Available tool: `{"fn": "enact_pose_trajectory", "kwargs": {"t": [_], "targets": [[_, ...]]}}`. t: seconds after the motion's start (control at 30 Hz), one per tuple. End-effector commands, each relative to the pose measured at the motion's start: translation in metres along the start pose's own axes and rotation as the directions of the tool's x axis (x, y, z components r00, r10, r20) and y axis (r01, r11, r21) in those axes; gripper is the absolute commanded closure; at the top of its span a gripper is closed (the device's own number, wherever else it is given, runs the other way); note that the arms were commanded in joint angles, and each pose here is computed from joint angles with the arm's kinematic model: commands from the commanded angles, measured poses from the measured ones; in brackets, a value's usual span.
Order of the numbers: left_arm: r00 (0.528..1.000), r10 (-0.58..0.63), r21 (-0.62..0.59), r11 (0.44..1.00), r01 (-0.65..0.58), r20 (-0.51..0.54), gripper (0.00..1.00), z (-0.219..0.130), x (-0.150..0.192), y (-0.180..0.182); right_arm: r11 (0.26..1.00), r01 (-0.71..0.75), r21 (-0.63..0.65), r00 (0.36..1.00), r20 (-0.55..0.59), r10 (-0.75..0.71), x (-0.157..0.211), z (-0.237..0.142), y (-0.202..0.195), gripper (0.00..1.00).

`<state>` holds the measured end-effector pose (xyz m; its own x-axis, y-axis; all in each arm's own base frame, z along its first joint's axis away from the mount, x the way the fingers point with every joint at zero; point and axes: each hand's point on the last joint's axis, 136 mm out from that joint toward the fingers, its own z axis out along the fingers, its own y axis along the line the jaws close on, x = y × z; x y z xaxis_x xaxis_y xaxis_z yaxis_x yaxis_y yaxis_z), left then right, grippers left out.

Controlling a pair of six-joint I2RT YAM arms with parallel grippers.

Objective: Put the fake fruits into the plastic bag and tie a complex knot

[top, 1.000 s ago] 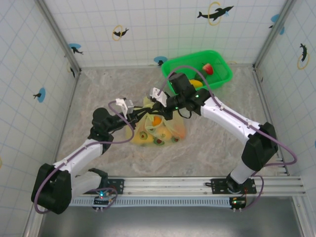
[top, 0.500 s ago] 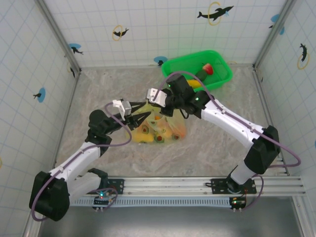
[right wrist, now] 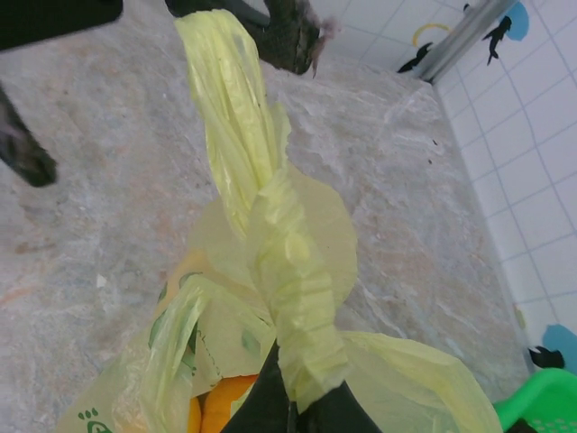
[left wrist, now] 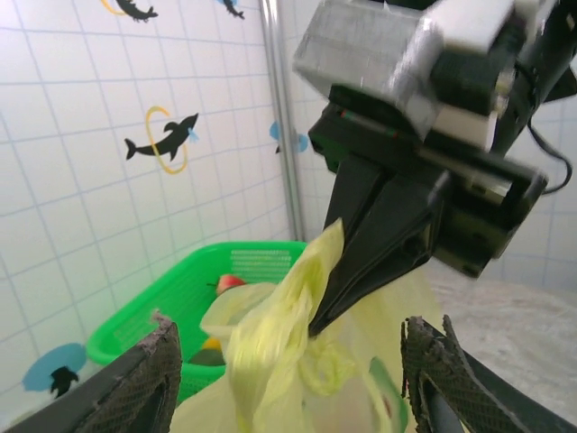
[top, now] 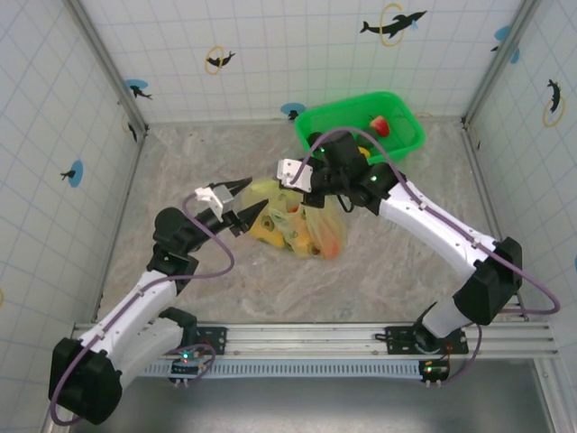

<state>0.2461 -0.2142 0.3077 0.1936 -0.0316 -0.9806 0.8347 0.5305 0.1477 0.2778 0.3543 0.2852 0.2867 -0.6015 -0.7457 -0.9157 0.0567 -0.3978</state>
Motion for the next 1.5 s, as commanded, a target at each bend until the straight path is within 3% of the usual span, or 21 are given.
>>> {"fn": "enact_pose_trajectory", "kwargs": {"t": [0.0, 0.17, 0.33, 0.53, 0.6, 0.67, 0.77, 0.8, 0.93, 1.03, 1.47], "targets": [[0.996, 0.037, -0.056, 0.998, -0.042, -0.084, 0.34, -0.001, 0.027, 0.008, 0.998, -0.001, -0.065, 0.987, 0.162, 0.011, -0.025, -0.023, 0.009, 0.99], [0.993, 0.050, -0.043, 0.998, -0.055, -0.109, 0.32, 0.002, 0.042, 0.008, 0.993, -0.003, -0.120, 0.974, 0.223, 0.030, -0.026, -0.033, 0.017, 0.99], [0.993, 0.001, 0.179, 0.984, 0.020, -0.114, 0.29, 0.018, 0.044, -0.019, 0.986, -0.004, -0.168, 0.968, 0.247, 0.046, -0.027, -0.032, 0.024, 0.99], [0.990, -0.095, 0.274, 0.954, 0.120, -0.103, 0.39, 0.032, 0.039, -0.025, 0.978, -0.017, -0.209, 0.966, 0.248, 0.070, -0.023, -0.026, 0.030, 1.00], [0.988, -0.122, 0.289, 0.947, 0.144, -0.094, 0.47, 0.033, 0.037, -0.026, 0.976, -0.023, -0.219, 0.967, 0.242, 0.077, -0.021, -0.023, 0.032, 1.00], [0.986, -0.139, 0.297, 0.941, 0.160, -0.090, 0.61, 0.034, 0.036, -0.027, 0.975, -0.026, -0.220, 0.970, 0.231, 0.078, -0.019, -0.020, 0.033, 1.00], [0.986, -0.139, 0.279, 0.947, 0.160, -0.095, 0.98, 0.034, 0.038, -0.025, 0.978, -0.030, -0.207, 0.977, 0.202, 0.073, -0.013, -0.017, 0.032, 1.00], [0.987, -0.123, 0.247, 0.958, 0.144, -0.099, 1.00, 0.032, 0.040, -0.021, 0.981, -0.028, -0.194, 0.981, 0.185, 0.065, -0.010, -0.017, 0.030, 1.00], [0.992, -0.062, 0.073, 0.995, 0.071, -0.114, 1.00, 0.024, 0.045, 0.000, 0.994, -0.015, -0.108, 0.994, 0.105, 0.026, 0.004, -0.017, 0.019, 1.00], [0.993, -0.048, 0.008, 0.999, 0.049, -0.109, 1.00, 0.017, 0.043, 0.008, 0.999, 0.002, -0.049, 0.998, 0.065, 0.001, 0.011, -0.018, 0.010, 0.98], [0.991, -0.038, -0.037, 0.999, 0.033, -0.132, 1.00, 0.013, 0.044, 0.013, 0.994, 0.032, 0.101, 0.999, -0.005, -0.032, 0.019, -0.029, -0.015, 0.87]]}}
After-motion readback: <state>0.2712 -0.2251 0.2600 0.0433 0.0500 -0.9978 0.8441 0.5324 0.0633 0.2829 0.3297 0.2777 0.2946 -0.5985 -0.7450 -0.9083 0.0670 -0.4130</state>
